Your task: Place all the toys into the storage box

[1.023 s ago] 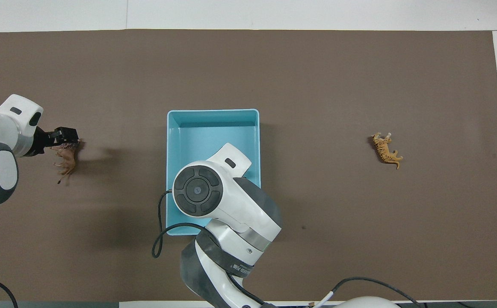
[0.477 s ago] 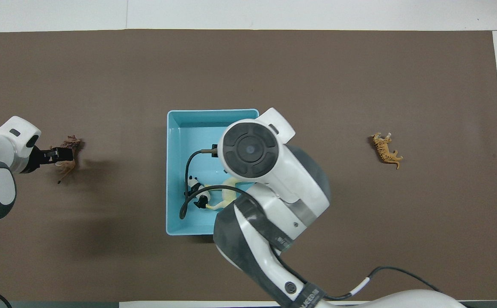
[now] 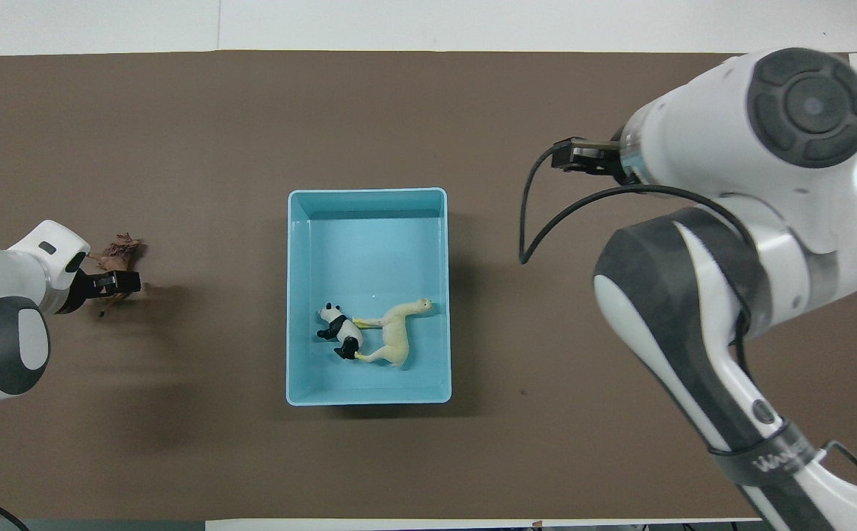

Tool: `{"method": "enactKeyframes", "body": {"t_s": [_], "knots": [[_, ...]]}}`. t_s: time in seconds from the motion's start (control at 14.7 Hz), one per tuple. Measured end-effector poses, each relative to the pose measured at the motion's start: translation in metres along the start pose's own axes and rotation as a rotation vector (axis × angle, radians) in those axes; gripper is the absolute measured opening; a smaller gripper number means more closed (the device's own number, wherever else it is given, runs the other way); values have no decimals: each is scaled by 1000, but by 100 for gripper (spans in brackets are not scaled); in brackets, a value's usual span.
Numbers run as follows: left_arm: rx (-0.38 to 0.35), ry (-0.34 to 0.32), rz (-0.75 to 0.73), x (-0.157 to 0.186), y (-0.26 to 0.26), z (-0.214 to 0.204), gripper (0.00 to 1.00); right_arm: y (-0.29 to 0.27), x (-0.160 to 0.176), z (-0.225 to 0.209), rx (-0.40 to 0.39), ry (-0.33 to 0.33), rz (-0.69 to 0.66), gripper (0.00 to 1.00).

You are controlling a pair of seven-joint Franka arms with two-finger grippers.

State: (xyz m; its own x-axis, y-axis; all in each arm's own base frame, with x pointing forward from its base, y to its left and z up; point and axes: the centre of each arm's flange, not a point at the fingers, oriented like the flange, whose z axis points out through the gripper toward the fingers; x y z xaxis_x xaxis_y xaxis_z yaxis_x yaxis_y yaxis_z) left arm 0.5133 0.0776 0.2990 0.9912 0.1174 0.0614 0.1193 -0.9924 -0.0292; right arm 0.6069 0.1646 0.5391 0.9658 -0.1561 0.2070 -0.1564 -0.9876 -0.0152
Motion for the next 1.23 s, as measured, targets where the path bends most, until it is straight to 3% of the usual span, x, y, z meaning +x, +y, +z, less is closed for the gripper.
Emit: {"method": "enactKeyframes", "body": {"t_s": [0.2,0.48,0.61,0.82,0.89,1.16,1.23], "knots": [[-1,-6,7,-4,3,4,100,58,2,-24,-47,-69,-27,100],[-2,-12,14,-8,5,9,97,90,-20,-56,-45,-195,-45,100],[-3,-5,17,-8,6,7,74,106,-23,-58,-53,-238,-63,100],[-2,4,31,-7,7,2,32,135,-18,-57,-53,-253,-49,100],[-2,5,32,-7,7,1,26,143,-16,-61,-54,-255,-36,100],[-3,-4,75,16,36,-30,20,156,-15,-70,-51,-245,-17,100],[-2,-18,75,27,53,-51,10,161,-14,-64,-49,-229,-7,100]]}}
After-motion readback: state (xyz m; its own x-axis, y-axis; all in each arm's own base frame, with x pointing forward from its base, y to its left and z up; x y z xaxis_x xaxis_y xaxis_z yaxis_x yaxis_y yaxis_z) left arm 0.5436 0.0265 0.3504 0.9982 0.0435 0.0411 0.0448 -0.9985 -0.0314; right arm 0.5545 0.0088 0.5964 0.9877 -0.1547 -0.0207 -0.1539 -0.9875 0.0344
